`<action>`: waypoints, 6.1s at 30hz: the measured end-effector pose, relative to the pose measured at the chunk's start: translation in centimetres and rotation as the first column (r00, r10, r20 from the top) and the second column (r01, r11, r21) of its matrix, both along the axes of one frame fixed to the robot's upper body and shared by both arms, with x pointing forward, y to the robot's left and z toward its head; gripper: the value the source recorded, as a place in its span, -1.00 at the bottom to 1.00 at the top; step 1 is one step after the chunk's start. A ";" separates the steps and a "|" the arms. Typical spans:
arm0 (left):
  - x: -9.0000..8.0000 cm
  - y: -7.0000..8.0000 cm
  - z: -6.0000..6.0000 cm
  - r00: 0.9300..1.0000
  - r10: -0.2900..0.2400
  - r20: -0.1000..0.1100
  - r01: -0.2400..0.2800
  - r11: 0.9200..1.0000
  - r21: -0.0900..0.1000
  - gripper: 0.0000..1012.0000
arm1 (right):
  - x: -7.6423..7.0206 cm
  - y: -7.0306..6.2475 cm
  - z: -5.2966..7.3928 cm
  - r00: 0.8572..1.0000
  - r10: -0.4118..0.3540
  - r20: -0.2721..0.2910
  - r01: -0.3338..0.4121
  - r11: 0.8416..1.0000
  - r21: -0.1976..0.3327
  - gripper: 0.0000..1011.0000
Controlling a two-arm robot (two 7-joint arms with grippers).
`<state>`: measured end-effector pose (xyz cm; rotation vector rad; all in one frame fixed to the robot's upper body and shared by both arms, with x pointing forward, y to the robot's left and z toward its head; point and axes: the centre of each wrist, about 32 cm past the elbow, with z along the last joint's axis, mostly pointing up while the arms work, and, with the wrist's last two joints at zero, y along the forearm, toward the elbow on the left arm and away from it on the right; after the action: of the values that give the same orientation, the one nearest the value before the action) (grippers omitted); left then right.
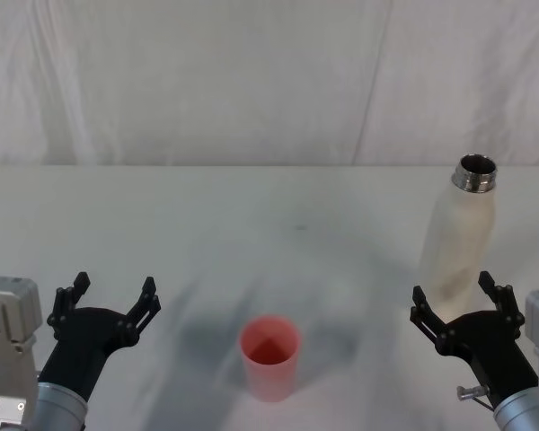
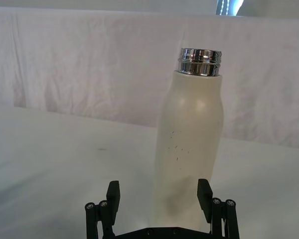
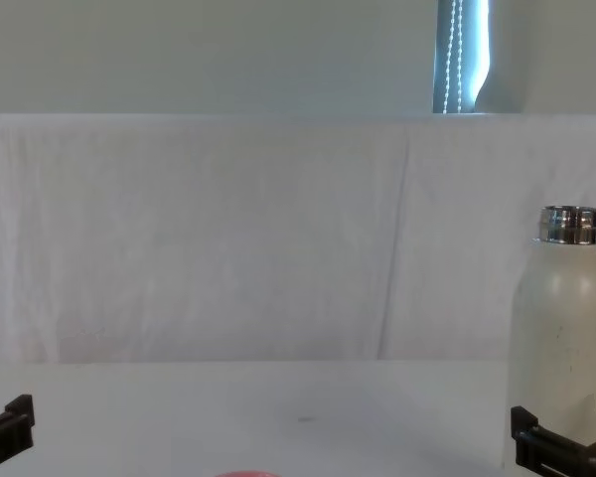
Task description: Grasp the thermos with one hand and pour water into the cup lid.
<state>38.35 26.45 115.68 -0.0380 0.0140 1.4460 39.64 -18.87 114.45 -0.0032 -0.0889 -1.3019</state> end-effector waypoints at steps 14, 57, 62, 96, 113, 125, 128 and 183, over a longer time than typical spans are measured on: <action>0.0 0.0 0.0 1.000 0.000 0.000 0.000 1.000 0.000 0.98 | 0.0 0.0 0.0 1.000 0.000 0.000 0.000 1.000 0.000 0.98; 0.0 0.0 0.0 1.000 0.000 0.000 0.000 1.000 0.000 0.98 | 0.0 0.0 0.0 1.000 0.000 0.000 0.000 1.000 0.000 0.98; 0.0 0.0 0.0 1.000 0.000 0.000 0.000 1.000 0.000 0.98 | 0.0 0.0 0.0 1.000 0.000 0.000 0.000 1.000 0.000 0.98; 0.0 0.0 0.0 1.000 0.000 0.000 0.000 1.000 0.000 0.98 | 0.8 -1.6 0.3 0.997 0.054 -0.048 -0.050 0.997 0.064 0.98; 0.0 0.0 0.0 1.000 0.000 0.000 0.000 1.000 0.000 0.98 | 2.5 -3.1 0.9 0.994 0.073 -0.079 -0.063 0.991 0.120 0.98; 0.0 0.0 0.0 1.000 0.000 0.000 0.000 1.000 0.000 0.98 | 3.5 -3.8 0.9 0.991 0.096 -0.098 -0.084 0.989 0.123 0.98; 0.0 0.0 0.0 1.000 0.000 0.000 0.000 1.000 0.000 0.98 | 3.8 -3.9 1.0 0.990 0.099 -0.100 -0.087 0.989 0.122 0.98; 0.0 0.0 0.0 1.000 0.000 0.000 0.000 1.000 0.000 0.98 | 7.7 -3.6 -0.3 0.988 0.090 -0.127 -0.077 0.992 0.102 0.98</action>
<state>38.35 26.45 115.68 -0.0380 0.0141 1.4460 47.30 -22.43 114.15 -0.0030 0.0861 -1.2177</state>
